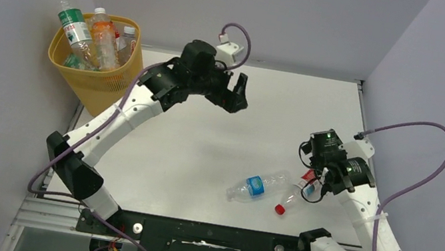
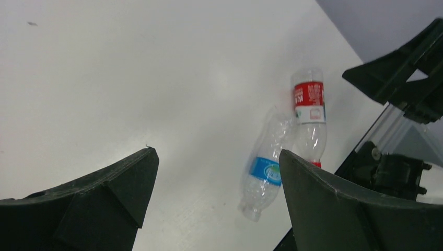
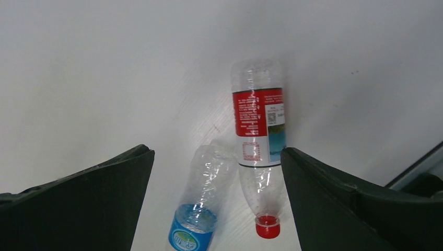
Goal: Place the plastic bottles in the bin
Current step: Pick up the plastic bottle at the center of the board.
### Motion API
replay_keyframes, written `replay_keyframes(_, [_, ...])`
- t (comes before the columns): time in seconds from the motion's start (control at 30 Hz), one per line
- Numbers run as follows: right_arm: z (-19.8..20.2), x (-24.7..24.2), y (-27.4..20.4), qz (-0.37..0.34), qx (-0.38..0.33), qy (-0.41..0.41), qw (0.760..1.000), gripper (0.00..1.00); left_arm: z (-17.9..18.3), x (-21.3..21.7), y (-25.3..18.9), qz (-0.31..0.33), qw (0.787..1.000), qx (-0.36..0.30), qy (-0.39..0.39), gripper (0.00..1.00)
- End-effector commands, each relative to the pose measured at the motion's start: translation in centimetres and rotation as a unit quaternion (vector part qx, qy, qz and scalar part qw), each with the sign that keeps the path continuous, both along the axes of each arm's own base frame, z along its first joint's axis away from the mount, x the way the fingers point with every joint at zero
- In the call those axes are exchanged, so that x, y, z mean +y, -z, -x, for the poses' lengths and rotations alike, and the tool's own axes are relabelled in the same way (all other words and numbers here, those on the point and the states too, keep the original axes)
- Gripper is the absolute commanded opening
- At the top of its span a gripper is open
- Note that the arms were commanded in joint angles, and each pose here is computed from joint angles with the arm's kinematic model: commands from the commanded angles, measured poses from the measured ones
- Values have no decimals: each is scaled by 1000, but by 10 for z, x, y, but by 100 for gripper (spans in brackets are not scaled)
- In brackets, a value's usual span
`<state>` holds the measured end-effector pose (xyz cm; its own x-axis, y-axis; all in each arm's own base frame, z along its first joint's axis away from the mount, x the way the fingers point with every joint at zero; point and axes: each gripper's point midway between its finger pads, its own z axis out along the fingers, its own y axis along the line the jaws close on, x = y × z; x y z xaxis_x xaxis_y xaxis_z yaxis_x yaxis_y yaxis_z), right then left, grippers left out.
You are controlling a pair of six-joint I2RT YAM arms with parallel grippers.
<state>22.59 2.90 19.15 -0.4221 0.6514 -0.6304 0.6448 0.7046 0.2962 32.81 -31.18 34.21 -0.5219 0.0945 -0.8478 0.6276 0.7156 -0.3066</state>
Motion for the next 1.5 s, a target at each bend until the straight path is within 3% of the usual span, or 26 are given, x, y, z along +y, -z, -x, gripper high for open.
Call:
replay_keyframes(0.0, [17, -24, 8, 22, 37, 88, 995, 98, 26, -30, 43, -22, 997, 26, 74, 87])
replay_keyframes(0.3, [18, -36, -49, -2, -83, 94, 992, 98, 82, -90, 111, -33, 977, 71, 200, 88])
replay_keyframes(0.53, [19, -42, -73, 15, -102, 86, 991, 98, 108, -139, 146, -57, 963, 86, 248, 88])
replay_keyframes(0.93, [25, -43, -77, 11, -118, 74, 990, 98, 119, -187, 227, -131, 943, 84, 294, 88])
replay_keyframes(1.47, [27, -41, -73, 6, -124, 66, 990, 98, 120, -210, 277, -196, 938, 61, 279, 88])
